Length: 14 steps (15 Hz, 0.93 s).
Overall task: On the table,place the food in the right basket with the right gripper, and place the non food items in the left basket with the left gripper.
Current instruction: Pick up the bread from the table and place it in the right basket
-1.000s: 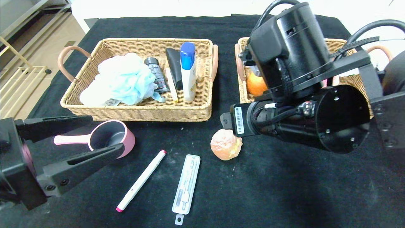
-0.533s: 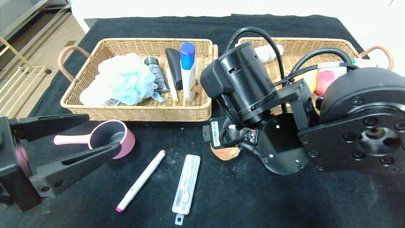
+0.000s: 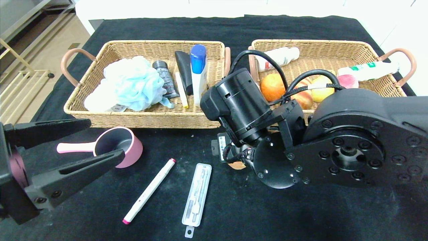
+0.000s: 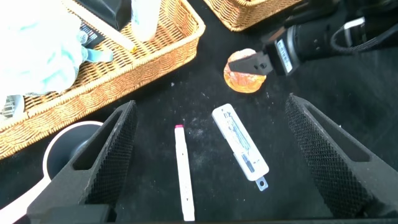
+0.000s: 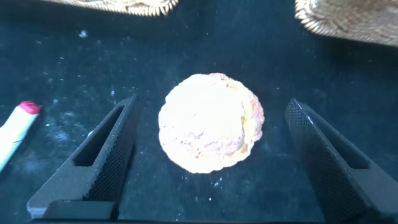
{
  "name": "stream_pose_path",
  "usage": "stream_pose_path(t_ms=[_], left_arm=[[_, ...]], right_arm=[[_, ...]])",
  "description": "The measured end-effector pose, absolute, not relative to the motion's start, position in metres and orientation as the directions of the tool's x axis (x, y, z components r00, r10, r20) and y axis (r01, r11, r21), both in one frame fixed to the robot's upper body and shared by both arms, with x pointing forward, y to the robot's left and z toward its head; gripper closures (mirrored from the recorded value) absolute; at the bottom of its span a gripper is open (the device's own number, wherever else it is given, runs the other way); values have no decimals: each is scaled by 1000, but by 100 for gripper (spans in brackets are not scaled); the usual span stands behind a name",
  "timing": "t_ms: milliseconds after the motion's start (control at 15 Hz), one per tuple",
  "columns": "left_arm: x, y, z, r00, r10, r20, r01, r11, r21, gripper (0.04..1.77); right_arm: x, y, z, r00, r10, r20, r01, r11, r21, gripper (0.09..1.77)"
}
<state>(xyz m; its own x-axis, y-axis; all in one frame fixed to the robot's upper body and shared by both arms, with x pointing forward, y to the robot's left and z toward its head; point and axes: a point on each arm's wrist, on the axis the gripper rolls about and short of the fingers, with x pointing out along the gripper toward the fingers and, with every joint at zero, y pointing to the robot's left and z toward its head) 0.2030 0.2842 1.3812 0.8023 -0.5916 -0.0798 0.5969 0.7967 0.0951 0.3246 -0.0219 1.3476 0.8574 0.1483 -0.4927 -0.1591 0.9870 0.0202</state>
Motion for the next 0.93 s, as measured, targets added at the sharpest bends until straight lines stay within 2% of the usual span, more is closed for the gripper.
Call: stream_pose_path(t_ms=[933], left_arm=[[203,284,1381,800,-595,-82,600,794,95,9]], right_arm=[[338,-15,1322,840,106,-532,-129,992,-7,15]])
